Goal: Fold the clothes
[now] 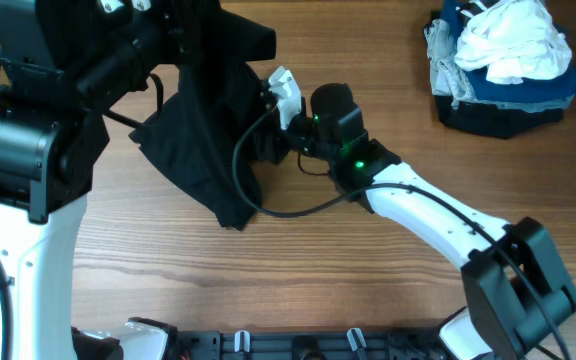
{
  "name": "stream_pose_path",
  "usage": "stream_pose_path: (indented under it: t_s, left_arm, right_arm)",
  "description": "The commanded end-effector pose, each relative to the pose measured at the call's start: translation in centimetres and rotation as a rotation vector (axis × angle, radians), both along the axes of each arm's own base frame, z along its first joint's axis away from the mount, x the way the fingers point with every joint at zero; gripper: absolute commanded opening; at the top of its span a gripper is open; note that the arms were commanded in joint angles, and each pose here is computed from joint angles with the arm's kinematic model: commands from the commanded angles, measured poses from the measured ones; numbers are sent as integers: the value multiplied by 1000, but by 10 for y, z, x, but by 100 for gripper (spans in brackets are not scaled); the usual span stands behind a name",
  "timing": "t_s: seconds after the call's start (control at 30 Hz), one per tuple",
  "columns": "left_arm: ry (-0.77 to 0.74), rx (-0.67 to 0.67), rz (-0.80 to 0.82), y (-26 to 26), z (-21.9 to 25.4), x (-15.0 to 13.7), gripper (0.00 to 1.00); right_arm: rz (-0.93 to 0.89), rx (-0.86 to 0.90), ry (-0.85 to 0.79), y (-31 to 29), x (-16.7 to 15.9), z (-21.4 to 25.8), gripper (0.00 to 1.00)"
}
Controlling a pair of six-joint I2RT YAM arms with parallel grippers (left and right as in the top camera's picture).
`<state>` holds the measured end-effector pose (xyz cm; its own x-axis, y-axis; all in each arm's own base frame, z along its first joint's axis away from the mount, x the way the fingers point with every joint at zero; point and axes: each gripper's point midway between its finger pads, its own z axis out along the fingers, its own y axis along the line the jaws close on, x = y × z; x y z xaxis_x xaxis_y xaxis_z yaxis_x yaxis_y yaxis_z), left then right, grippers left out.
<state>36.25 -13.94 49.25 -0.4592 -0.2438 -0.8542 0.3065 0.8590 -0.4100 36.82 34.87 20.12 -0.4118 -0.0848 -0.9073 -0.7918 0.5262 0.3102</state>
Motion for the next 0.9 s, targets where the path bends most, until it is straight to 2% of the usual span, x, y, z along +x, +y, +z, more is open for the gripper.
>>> stream_pose_path:
  t_s: [0.0,0.13,0.37,0.53,0.63,0.77,0.87]
  left_arm:
    - [-57,-5,-19,1,17,-12,4]
    - [-78,0,43,18,23,-11,4]
    - [-206,-21,132,48,60,-21,4]
    - [-306,-45,140,55,89,-45,4]
    - [-363,-13,133,59,101,-68,4]
    - [-372,-7,138,65,104,-99,4]
    - [-336,9,172,74,95,-114,4]
  right_arm:
    - [-125,27,47,-17,21,3,6]
    - [-139,48,31,-50,23,34,4]
    - [-239,45,-131,-133,10,116,4]
    - [-314,66,-253,-180,-24,174,4]
    - [-341,94,-336,-199,-54,209,4]
    - [-350,123,-421,-210,-97,243,4]
    - [-363,135,-460,-215,-114,254,4]
